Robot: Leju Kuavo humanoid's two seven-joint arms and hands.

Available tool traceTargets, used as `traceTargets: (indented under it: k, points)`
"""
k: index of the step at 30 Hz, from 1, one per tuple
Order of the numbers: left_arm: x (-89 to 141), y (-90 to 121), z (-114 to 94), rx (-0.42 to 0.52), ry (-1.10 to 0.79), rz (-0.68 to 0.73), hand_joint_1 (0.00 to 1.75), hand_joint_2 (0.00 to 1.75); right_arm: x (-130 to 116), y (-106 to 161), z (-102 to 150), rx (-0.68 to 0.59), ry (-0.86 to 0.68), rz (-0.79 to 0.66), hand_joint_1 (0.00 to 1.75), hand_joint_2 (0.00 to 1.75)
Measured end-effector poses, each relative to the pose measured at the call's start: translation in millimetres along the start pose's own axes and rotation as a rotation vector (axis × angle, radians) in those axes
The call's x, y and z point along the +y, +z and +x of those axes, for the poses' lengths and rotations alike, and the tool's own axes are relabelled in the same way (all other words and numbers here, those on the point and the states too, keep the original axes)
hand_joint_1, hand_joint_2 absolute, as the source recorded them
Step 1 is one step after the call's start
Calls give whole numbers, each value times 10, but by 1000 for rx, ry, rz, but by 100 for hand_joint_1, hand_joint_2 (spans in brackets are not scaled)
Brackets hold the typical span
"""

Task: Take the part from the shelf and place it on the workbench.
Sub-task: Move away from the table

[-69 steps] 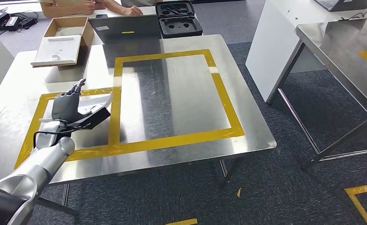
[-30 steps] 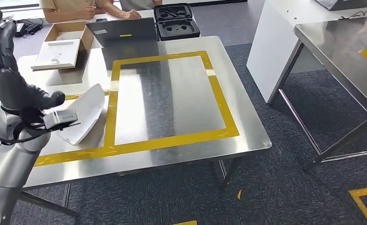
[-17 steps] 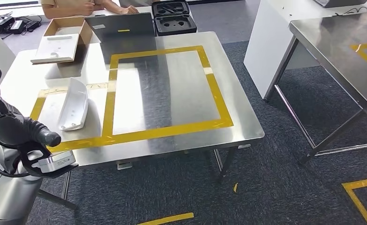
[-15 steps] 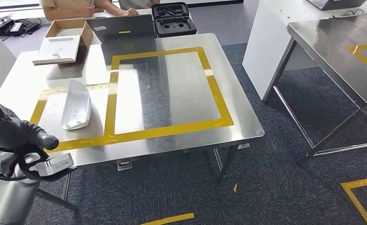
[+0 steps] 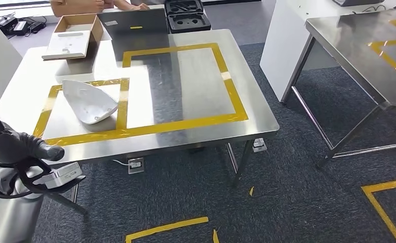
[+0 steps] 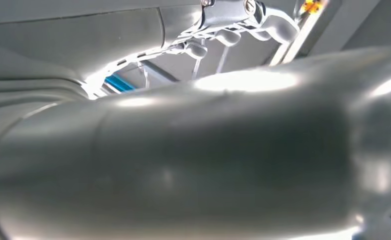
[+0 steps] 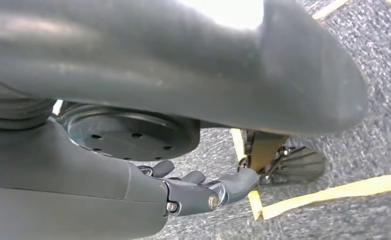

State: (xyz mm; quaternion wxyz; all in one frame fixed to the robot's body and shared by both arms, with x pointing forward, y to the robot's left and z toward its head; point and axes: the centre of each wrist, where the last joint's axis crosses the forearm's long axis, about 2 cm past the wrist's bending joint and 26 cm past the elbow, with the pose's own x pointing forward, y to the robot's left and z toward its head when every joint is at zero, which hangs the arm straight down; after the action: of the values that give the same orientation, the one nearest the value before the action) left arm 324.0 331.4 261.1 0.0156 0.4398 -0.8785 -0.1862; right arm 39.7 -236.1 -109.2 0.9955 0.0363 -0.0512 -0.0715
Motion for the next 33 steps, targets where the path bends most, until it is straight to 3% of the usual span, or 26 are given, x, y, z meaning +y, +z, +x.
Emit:
traceTargets:
  k: [5,12,22,25,28,31,33]
  points:
    - [27,116,-18,76,-42,6,0,0,8,0,-10,8,-11,1,0,0]
    - [147,576,-131,285,-102,-18,0,0,9,1,-34,16,-26,-6,0,0]
    - [171,856,-109,390,-149,-59,0,0,4,1,-47,14,-32,-10,0,0]
    - [234,1176,-51,458,-254,-176,0,0,4,1,-44,0,-30,-4,0,0]
    - [384,1612,-23,600,-354,-278,0,0,-9,0,-14,-14,-27,-3,0,0]
    - [544,2192,17,836,-404,-364,0,0,-15,-1,-1,-11,-23,-2,0,0]
    - [645,2650,142,1078,-408,-391,0,0,-20,-1,0,-5,-18,-1,0,0]
